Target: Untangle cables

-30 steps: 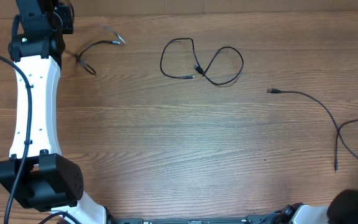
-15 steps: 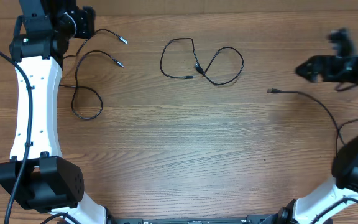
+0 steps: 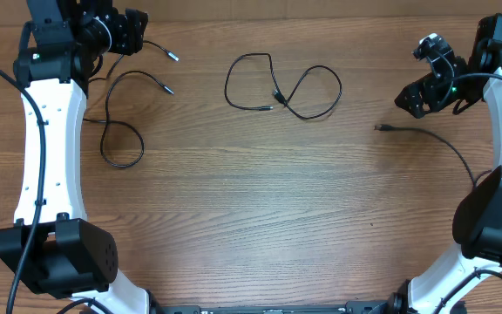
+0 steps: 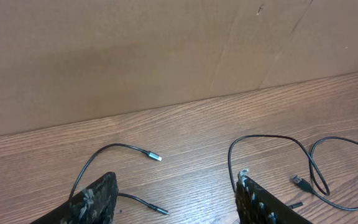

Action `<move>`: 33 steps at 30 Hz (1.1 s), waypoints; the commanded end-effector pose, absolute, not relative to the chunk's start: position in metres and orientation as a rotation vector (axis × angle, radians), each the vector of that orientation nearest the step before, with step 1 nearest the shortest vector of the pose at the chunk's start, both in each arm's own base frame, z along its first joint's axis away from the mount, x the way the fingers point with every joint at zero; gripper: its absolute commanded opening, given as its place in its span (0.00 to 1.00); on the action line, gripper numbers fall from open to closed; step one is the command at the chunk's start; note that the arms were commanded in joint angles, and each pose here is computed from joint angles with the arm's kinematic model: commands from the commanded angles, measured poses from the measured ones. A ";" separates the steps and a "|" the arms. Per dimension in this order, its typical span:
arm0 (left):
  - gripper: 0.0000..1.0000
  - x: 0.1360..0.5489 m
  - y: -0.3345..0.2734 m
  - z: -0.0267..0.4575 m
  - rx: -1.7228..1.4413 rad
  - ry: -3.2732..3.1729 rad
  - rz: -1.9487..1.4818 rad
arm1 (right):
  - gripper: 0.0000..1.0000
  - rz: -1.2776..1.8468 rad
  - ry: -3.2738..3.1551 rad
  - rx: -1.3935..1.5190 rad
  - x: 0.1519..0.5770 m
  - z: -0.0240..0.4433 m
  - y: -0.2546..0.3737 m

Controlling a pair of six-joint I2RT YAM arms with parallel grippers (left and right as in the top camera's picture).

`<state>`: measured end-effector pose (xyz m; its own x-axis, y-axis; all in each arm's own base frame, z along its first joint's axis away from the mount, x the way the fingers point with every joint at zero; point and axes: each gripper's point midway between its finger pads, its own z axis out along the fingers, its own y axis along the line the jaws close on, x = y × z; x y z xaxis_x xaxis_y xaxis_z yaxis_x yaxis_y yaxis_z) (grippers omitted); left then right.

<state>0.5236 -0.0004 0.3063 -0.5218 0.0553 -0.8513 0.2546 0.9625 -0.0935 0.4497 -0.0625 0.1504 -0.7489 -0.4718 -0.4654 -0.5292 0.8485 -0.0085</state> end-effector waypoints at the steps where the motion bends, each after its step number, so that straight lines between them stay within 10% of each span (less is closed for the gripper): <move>1: 0.61 0.517 -0.008 0.332 0.226 2.058 -0.272 | 1.00 0.115 2.615 -0.624 0.451 0.151 -0.072; 10: 0.61 0.515 -0.008 0.329 0.194 2.078 -0.295 | 0.86 0.124 2.388 -0.740 0.486 0.170 -0.061; 15: 0.62 0.515 -0.008 0.330 0.194 2.075 -0.294 | 0.99 0.160 2.187 -1.157 0.475 0.167 -0.039; 33: 0.62 0.515 -0.011 0.329 0.196 2.078 -0.301 | 0.63 0.440 2.130 -1.587 0.432 0.072 -0.023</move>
<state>0.5220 -0.0014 0.3042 -0.5414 0.0143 -0.8406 0.2350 0.9626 -0.1350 0.4313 -0.0270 0.0754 -0.2748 -0.8160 -0.5086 -0.9468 0.3219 -0.0048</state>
